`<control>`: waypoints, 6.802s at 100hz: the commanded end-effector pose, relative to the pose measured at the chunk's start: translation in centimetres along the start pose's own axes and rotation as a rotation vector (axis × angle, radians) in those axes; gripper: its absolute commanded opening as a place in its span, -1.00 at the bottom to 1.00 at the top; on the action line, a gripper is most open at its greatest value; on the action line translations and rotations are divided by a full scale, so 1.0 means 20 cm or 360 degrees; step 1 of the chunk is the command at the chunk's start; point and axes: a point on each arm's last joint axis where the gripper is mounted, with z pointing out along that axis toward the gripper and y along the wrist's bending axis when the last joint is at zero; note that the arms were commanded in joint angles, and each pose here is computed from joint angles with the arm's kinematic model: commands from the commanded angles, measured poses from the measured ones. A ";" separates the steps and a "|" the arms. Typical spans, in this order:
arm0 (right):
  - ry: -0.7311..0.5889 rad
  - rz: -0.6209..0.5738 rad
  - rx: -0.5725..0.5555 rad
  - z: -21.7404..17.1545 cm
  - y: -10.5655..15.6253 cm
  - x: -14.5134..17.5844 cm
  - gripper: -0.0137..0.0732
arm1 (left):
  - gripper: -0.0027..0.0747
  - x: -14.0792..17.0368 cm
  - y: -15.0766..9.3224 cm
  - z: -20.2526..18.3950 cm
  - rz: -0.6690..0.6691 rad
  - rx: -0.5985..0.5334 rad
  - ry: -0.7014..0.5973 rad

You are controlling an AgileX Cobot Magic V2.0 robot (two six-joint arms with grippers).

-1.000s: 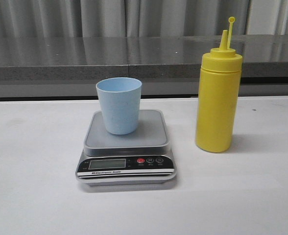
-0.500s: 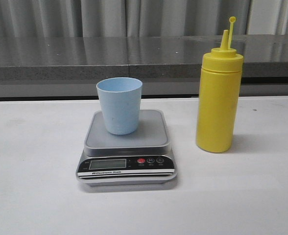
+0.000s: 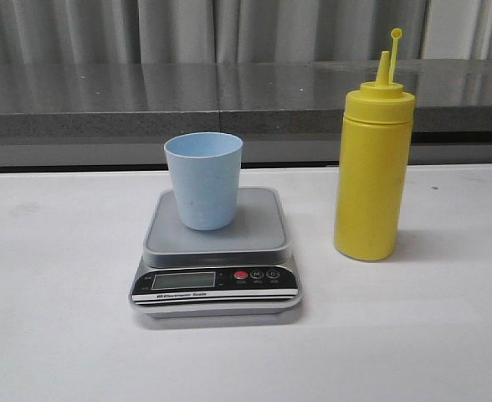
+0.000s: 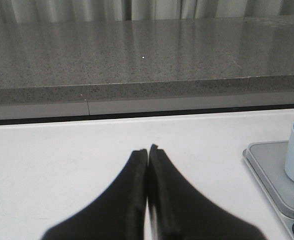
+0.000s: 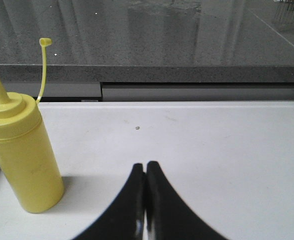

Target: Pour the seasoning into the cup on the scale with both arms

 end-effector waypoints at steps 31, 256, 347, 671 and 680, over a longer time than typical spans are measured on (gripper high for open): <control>-0.0120 -0.0032 -0.0186 0.19 0.09 -0.07 -0.96 | -0.98 -0.08 0.00 -0.01 -0.0017 0.0004 -0.0169; -0.0218 -0.0100 -0.0692 0.79 0.44 0.42 0.67 | -0.98 -0.08 0.00 -0.01 -0.0017 0.0004 -0.0169; -0.0249 -0.0088 -0.0694 0.97 0.49 0.39 0.67 | -0.98 -0.08 0.00 -0.01 -0.0017 0.0004 -0.0169; 0.0459 -0.2488 -0.0373 1.03 1.01 -0.19 -0.29 | -0.98 -0.08 0.00 -0.01 -0.0017 0.0004 -0.0169; 0.0422 -0.2534 -0.0362 1.03 1.03 -0.20 -0.29 | -0.98 -0.08 0.00 -0.01 -0.0017 0.0004 -0.0169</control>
